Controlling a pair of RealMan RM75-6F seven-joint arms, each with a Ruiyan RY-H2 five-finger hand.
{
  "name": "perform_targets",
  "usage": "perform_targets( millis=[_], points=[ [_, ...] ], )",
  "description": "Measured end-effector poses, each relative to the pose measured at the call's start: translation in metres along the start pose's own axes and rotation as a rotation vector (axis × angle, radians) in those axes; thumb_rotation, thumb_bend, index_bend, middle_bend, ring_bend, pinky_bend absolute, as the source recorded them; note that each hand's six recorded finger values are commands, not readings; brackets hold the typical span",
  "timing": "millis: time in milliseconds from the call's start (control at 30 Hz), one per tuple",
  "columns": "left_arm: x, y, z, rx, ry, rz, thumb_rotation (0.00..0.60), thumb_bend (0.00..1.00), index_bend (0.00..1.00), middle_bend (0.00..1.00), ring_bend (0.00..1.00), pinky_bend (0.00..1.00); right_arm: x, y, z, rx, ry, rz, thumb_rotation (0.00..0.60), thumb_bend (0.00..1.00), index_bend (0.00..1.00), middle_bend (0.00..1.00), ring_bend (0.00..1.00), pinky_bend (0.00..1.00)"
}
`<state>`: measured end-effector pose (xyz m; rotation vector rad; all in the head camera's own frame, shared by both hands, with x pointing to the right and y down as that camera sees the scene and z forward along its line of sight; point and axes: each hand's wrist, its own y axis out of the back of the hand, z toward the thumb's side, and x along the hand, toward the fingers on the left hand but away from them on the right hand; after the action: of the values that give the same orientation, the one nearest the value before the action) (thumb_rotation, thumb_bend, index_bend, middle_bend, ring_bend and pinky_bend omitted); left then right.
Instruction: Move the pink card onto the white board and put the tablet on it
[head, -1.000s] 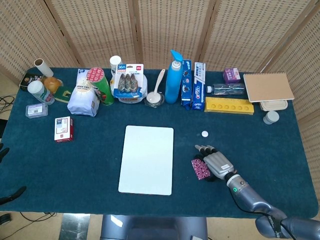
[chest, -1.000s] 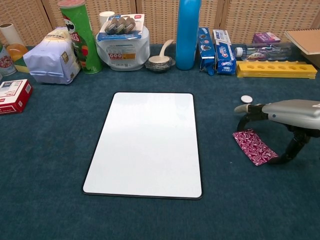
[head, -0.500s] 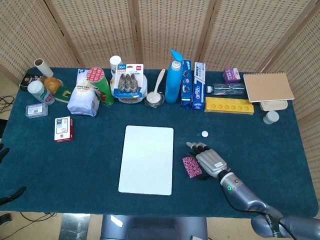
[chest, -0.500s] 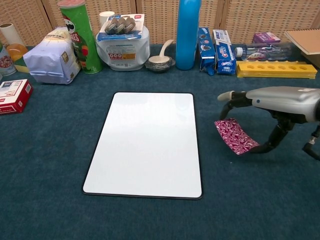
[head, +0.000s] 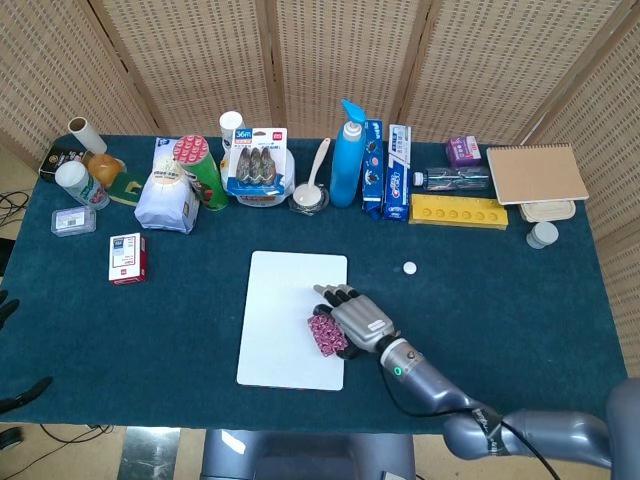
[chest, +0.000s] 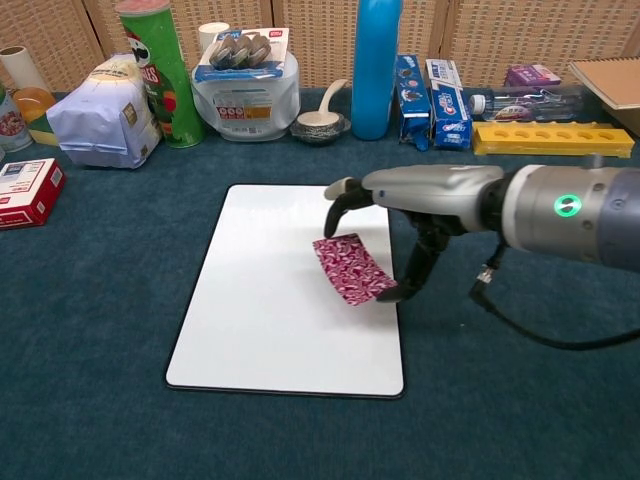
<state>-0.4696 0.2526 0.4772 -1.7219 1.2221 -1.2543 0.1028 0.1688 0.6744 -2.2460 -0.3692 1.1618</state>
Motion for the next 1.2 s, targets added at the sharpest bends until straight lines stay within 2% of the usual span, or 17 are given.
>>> perform_targets(
  millis=[267,367,500,600,833,1033,1200],
  points=[
    [-0.001,0.0,0.0,-0.003,-0.007,-0.004,0.6,0.12,0.0,0.0,0.0,0.01,-0.034,-0.004,0.035,-0.007,-0.008,0.013,0.6,0.29,0.34,0.0,0.0,0.0],
    [-0.001,0.0,0.0,-0.005,-0.01,-0.005,0.6,0.12,0.0,0.0,0.0,0.01,-0.045,-0.003,0.038,0.003,-0.036,0.004,0.6,0.27,0.24,0.0,0.0,0.0],
    [-0.001,0.0,-0.001,-0.005,-0.007,-0.007,0.6,0.12,0.0,0.0,0.0,0.01,-0.053,0.002,0.034,0.008,-0.095,-0.012,0.6,0.12,0.09,0.0,0.0,0.0],
    [0.0,0.0,-0.002,-0.006,-0.007,-0.01,0.6,0.12,0.0,0.0,0.0,0.01,-0.054,0.011,0.027,0.008,-0.144,-0.04,0.6,0.08,0.06,0.0,0.0,0.0],
    [0.0,-0.001,-0.002,-0.006,-0.006,-0.011,0.6,0.11,0.0,0.0,0.0,0.01,-0.042,0.037,0.002,0.005,-0.214,-0.103,0.6,0.05,0.08,0.0,0.0,0.0],
    [0.0,0.002,0.0,-0.013,-0.011,0.004,0.6,0.12,0.0,0.0,0.0,0.01,-0.023,0.058,-0.036,-0.005,-0.273,-0.151,0.6,0.11,0.22,0.0,0.0,0.0],
    [0.0,0.001,0.002,-0.008,-0.013,0.009,0.6,0.12,0.0,0.0,0.0,0.01,-0.01,0.065,-0.081,-0.054,-0.345,-0.152,0.6,0.15,0.31,0.0,0.0,0.0]
  ],
)
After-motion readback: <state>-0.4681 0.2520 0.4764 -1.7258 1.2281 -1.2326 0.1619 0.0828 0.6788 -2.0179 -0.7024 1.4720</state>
